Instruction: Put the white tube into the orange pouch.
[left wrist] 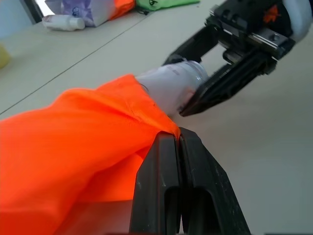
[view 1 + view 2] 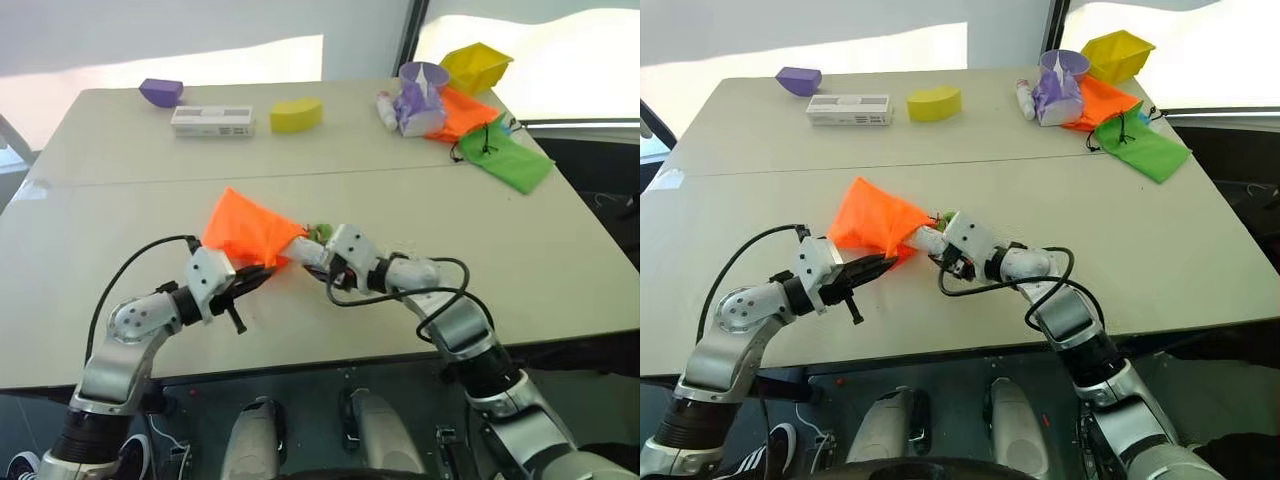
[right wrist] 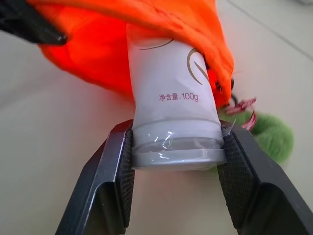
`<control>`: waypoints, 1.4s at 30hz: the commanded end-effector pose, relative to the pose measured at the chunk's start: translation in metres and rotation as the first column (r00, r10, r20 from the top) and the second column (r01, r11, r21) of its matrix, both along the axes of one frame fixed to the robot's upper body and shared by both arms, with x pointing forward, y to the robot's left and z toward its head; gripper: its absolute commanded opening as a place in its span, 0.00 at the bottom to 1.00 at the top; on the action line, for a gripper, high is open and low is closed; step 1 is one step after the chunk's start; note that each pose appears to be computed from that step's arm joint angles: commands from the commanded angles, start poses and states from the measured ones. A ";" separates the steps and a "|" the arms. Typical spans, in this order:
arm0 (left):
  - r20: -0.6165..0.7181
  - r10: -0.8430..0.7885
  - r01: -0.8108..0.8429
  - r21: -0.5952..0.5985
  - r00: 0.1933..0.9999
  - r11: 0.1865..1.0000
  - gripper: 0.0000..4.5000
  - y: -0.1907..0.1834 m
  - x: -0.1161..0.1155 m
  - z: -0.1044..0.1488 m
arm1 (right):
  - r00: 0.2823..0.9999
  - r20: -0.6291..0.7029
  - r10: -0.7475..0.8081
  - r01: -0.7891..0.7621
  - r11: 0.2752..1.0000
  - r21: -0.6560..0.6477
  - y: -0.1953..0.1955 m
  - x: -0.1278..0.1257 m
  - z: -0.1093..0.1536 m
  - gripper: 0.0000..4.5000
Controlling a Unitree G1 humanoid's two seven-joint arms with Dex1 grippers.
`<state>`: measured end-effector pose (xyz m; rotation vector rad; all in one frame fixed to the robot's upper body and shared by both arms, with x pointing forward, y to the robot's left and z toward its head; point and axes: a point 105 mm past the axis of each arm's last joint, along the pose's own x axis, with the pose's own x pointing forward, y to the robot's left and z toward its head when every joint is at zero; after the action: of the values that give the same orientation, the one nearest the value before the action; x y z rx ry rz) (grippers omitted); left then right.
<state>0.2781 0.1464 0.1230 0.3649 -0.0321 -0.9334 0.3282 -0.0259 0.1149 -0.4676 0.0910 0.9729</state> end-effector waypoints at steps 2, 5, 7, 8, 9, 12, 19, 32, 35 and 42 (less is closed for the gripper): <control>0.038 -0.011 0.011 0.011 0.999 1.000 0.00 0.004 -0.003 0.008 | 0.997 0.054 0.058 -0.055 0.996 -0.063 0.011 -0.001 -0.002 0.40; 0.039 -0.011 0.011 0.015 0.999 1.000 0.00 0.006 -0.002 0.009 | 0.997 0.049 0.060 -0.057 0.997 -0.053 0.012 -0.001 -0.001 0.40; 0.034 -0.014 0.013 0.018 0.999 1.000 0.00 0.007 -0.004 0.009 | 0.998 0.039 0.051 -0.049 0.998 -0.045 0.015 0.002 0.000 0.40; 0.031 -0.013 0.013 0.022 0.999 1.000 0.00 0.008 -0.004 0.009 | 0.998 0.034 0.049 -0.047 0.998 -0.048 0.018 0.003 -0.001 0.40; 0.032 -0.010 0.009 0.031 0.999 0.999 0.00 0.009 -0.004 0.008 | 0.998 0.030 0.053 -0.051 0.997 -0.052 0.022 0.003 -0.003 0.40; 0.033 -0.005 0.004 0.036 0.999 0.999 0.00 0.010 -0.004 0.006 | 0.997 0.015 0.072 -0.072 0.997 -0.020 0.035 0.000 -0.001 0.40; 0.020 -0.008 0.009 -0.038 1.000 0.999 0.00 0.002 -0.004 0.013 | 0.995 -0.058 0.076 -0.075 0.997 0.013 0.064 0.008 -0.001 0.40; -0.001 -0.013 0.013 -0.001 1.000 1.000 0.00 0.003 -0.012 0.009 | 0.982 -0.115 0.148 -0.144 0.989 0.041 0.107 0.003 -0.006 0.51; -0.010 -0.011 0.011 0.009 1.000 1.000 0.00 0.005 -0.015 0.007 | 0.979 -0.125 0.162 -0.157 0.986 0.049 0.103 0.002 -0.004 0.86; -0.019 -0.002 0.002 0.025 1.000 1.000 0.00 0.014 -0.016 0.004 | 0.963 -0.068 0.261 -0.260 0.965 0.025 0.079 -0.012 0.024 0.98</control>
<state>0.2632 0.1612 0.1201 0.3639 0.0272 -0.9308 0.3268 0.0448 0.1131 -0.4532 0.1814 1.1963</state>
